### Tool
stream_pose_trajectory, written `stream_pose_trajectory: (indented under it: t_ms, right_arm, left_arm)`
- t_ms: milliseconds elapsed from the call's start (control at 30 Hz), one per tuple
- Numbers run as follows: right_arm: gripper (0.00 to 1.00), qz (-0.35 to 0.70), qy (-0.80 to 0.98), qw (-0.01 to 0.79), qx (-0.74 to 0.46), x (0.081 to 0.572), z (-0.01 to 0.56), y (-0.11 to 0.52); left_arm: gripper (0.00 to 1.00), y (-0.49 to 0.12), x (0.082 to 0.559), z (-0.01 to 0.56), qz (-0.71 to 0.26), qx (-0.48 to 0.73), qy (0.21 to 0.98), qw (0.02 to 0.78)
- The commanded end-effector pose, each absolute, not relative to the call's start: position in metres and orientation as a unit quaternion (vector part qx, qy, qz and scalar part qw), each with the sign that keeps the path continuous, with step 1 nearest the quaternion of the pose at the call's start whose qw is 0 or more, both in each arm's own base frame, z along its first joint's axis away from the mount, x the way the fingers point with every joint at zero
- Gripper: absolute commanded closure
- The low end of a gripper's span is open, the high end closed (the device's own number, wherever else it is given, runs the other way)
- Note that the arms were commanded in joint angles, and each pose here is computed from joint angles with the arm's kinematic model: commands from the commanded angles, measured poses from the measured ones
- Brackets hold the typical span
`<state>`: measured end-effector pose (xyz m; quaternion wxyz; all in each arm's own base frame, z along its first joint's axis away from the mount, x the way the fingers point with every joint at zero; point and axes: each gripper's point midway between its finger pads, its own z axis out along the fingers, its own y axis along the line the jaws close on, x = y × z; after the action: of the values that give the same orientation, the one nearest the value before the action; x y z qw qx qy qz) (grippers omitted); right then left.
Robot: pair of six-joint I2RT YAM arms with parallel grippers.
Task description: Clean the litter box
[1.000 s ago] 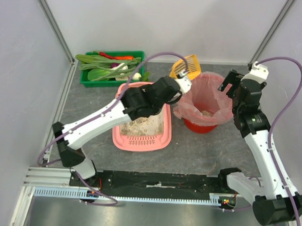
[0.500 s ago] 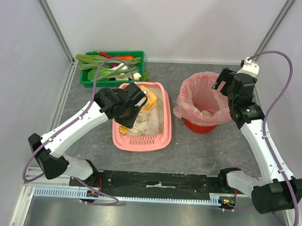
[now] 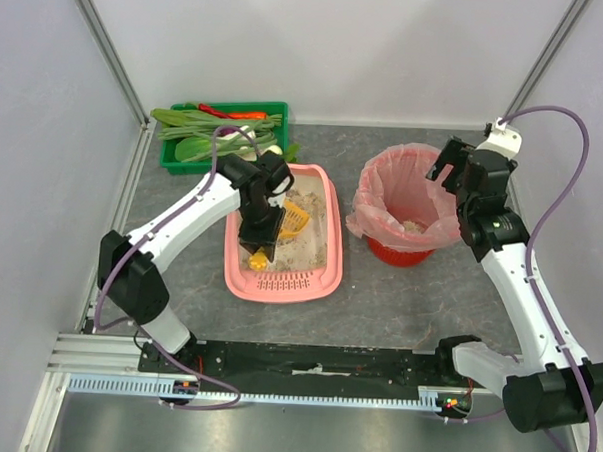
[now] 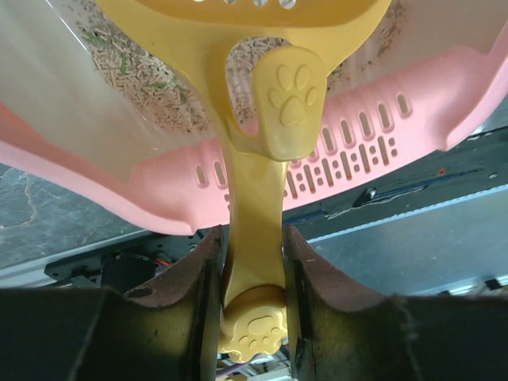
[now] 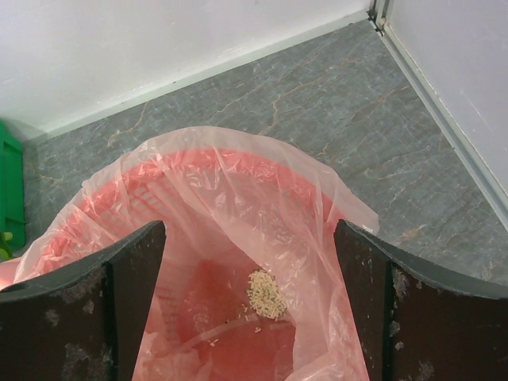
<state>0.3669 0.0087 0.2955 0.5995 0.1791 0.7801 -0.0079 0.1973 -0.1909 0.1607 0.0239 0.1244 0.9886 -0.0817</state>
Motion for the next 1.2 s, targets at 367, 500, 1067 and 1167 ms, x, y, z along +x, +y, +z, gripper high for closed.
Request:
stream_pose_trajectory:
  t_ms: [367, 500, 1067, 1167]
  right_arm:
    - [0.03, -0.053, 0.770, 0.606, 0.193, 0.364, 0.291, -0.009]
    - [0.03, -0.055, 0.771, 0.605, 0.193, 0.365, 0.288, -0.009]
    - [0.03, -0.071, 0.777, 0.598, 0.183, 0.370, 0.283, -0.011]
    - [0.03, -0.071, 0.777, 0.597, 0.184, 0.369, 0.282, -0.011]
  left_arm:
    - [0.98, -0.196, 0.218, 0.183, -0.184, -0.009, 0.977, -0.106]
    - [0.98, -0.187, 0.214, 0.178, -0.182, -0.046, 0.974, -0.126]
    - [0.98, -0.174, 0.224, 0.148, -0.159, -0.118, 0.970, -0.142]
    - [0.98, -0.173, 0.229, 0.142, -0.160, -0.123, 0.968, -0.146]
